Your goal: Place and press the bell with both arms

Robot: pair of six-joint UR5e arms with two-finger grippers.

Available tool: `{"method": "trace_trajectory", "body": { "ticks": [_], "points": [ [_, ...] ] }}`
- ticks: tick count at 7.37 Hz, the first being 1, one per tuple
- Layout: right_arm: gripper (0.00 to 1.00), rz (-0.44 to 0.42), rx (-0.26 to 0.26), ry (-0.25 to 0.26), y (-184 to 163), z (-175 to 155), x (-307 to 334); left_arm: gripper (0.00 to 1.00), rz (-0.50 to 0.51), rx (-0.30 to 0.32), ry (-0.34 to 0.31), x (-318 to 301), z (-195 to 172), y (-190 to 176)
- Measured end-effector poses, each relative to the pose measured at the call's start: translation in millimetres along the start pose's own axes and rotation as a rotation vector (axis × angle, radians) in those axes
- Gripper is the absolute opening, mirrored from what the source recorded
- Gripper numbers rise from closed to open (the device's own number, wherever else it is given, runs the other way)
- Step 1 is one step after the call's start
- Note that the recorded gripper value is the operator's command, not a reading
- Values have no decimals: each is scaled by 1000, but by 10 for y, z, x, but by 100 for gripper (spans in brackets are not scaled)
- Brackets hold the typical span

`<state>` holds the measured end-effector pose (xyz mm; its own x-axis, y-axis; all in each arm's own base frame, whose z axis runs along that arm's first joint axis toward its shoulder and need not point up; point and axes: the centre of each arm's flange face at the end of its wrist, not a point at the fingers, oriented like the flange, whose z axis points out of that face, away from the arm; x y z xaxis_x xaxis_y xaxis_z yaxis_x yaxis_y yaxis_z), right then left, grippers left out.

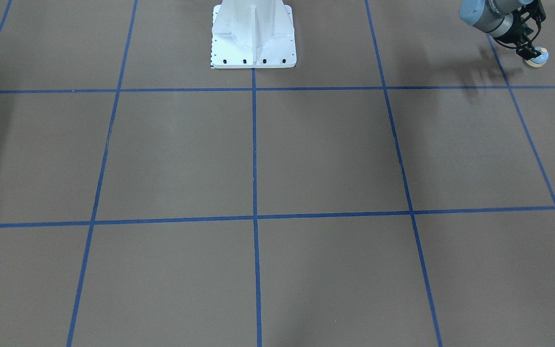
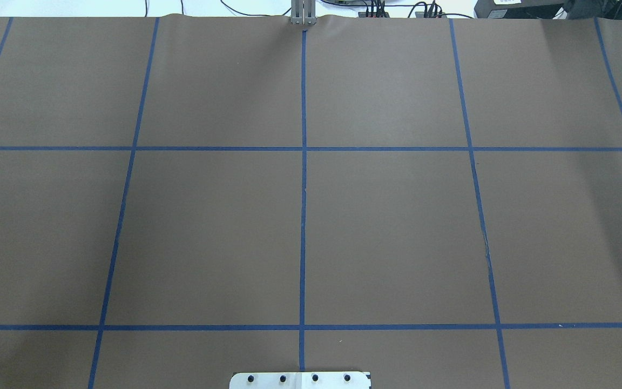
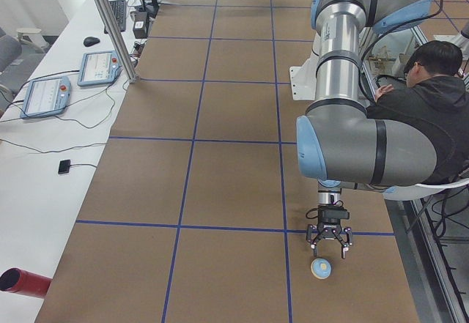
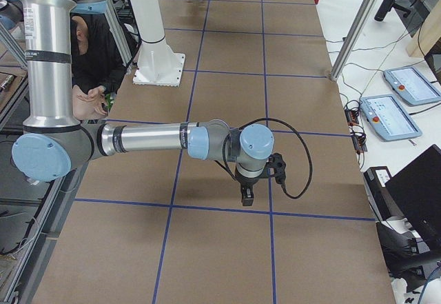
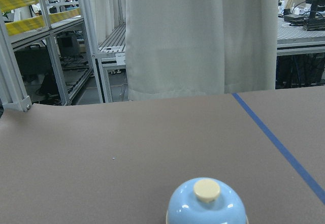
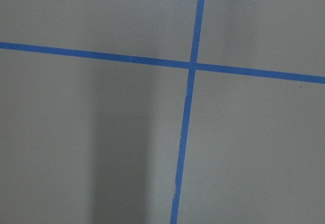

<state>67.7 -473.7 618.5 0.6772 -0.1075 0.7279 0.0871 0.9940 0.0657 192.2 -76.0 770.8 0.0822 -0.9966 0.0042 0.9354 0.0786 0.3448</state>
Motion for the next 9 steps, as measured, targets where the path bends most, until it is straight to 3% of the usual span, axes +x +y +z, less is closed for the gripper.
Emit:
{"method": "trace_trajectory", "body": {
  "ticks": [9],
  "points": [
    [100,2,0,-2,-3,-2,-3,100,14,-18,-1,17,224,7]
  ]
}}
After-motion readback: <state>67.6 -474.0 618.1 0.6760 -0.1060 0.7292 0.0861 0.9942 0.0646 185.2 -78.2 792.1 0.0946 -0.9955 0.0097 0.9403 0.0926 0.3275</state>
